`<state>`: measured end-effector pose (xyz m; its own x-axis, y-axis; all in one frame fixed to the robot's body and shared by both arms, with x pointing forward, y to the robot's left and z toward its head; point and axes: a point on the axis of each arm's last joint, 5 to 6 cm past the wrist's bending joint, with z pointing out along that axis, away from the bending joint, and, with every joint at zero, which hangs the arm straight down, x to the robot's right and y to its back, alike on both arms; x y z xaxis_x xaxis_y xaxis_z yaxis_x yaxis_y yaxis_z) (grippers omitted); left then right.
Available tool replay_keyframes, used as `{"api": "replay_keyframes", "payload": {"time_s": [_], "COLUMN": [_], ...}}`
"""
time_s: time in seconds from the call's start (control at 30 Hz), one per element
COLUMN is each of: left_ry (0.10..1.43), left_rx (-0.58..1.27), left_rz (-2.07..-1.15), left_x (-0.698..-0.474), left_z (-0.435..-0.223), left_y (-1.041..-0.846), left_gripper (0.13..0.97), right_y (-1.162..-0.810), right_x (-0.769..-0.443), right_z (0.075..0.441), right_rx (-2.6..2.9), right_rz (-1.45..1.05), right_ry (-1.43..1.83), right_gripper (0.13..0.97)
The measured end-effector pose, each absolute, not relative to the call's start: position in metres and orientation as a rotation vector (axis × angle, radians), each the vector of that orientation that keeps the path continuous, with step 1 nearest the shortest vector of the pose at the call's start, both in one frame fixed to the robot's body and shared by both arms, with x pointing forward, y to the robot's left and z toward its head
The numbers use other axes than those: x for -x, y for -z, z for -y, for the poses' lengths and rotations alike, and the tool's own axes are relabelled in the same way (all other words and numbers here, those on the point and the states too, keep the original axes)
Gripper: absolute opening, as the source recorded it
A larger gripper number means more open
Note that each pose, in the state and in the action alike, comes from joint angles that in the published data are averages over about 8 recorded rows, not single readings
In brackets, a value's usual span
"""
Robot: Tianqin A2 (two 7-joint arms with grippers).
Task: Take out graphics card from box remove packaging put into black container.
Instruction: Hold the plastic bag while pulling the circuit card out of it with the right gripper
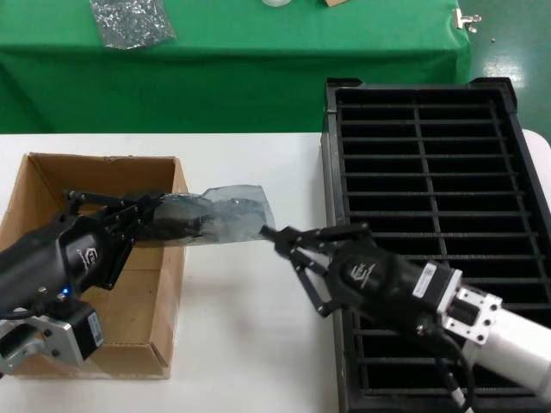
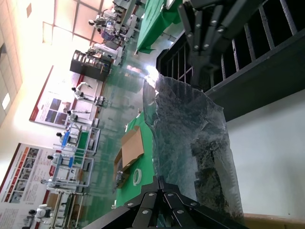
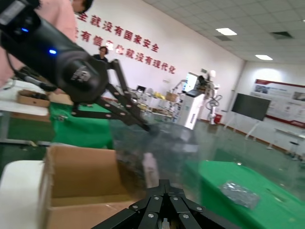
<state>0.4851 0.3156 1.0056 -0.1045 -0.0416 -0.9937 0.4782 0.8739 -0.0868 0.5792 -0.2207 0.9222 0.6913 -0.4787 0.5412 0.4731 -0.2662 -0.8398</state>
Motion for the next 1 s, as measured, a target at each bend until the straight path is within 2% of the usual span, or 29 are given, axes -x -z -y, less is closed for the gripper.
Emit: {"api": "replay_keyframes", "payload": {"time_s": [0.33,1.0], "left_ry": [0.453,0.453], "left_rx": [-0.346,-0.346], "left_rz": [-1.625,-1.625], "left_x": [-0.485,-0.485], "left_z": [-0.316,-0.316], "left_y": [-1.006,-1.006], "left_gripper": [0.139,0.139], "right_y": [-0.931,-0.928], "right_x": [-0.588,-0.589], "right_z": [0.23,0.208], "right_rx": [1.582,1.588], "right_rz": [-0.041,0.03], "right_ry": [0.975,0.915], "right_gripper": [0.134,0.132]}}
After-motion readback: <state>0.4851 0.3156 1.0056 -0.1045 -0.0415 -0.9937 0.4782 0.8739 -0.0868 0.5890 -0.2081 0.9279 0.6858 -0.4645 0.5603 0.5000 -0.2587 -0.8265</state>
